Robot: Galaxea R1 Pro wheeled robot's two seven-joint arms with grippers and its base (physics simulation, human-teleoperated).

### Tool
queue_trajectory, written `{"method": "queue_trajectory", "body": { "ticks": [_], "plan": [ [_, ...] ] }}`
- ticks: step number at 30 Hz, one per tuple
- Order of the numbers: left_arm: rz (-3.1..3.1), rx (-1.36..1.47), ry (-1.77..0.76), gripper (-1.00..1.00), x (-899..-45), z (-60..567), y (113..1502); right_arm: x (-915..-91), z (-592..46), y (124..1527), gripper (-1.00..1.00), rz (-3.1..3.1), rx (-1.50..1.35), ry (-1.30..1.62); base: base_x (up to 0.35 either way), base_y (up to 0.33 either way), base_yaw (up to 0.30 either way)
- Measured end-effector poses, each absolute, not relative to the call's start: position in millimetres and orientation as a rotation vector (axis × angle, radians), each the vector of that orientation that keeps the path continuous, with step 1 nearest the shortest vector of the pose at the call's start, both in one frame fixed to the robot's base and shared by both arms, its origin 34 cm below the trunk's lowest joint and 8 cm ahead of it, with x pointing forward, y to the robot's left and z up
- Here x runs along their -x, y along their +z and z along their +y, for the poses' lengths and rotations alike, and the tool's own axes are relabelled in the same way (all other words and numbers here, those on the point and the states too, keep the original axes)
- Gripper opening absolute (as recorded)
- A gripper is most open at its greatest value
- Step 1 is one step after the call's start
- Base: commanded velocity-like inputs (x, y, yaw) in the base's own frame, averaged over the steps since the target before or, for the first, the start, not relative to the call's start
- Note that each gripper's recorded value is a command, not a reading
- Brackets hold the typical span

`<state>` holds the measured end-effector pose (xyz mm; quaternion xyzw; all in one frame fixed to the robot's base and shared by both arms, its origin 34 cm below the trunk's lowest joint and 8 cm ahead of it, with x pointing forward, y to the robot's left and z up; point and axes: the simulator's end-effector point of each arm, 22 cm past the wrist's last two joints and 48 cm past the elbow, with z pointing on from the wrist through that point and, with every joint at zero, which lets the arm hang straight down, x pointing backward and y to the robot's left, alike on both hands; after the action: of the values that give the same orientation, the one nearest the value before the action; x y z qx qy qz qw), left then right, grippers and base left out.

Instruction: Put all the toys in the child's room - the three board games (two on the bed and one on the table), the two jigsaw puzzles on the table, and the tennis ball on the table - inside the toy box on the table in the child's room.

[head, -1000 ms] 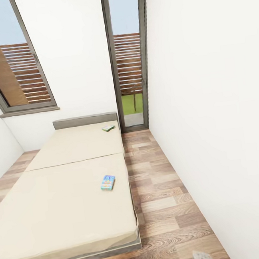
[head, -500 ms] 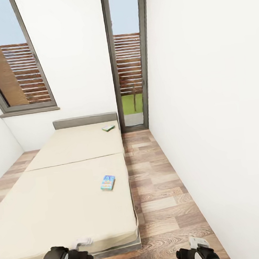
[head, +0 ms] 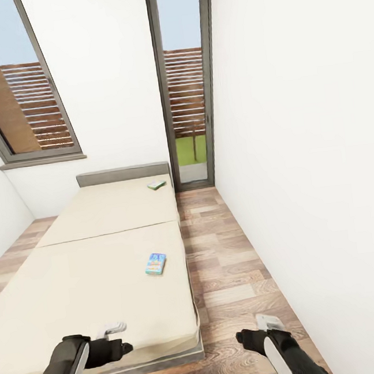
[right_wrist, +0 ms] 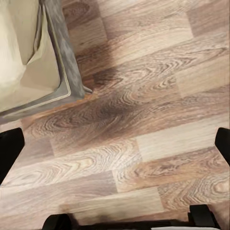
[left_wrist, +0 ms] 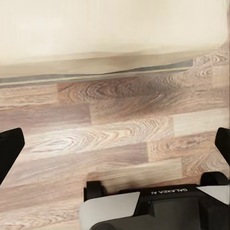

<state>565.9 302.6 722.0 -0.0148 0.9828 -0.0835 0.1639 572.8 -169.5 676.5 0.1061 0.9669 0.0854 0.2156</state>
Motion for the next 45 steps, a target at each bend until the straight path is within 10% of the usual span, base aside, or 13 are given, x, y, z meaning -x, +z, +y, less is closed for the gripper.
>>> {"method": "queue_trajectory", "body": {
  "ticks": [45],
  "plan": [
    [2.681,0.057,-0.261,1.0,-647,303,782,-663,-168,762,1.0,2.579,-0.202,-0.066,0.0,0.0,0.0]
  ]
}}
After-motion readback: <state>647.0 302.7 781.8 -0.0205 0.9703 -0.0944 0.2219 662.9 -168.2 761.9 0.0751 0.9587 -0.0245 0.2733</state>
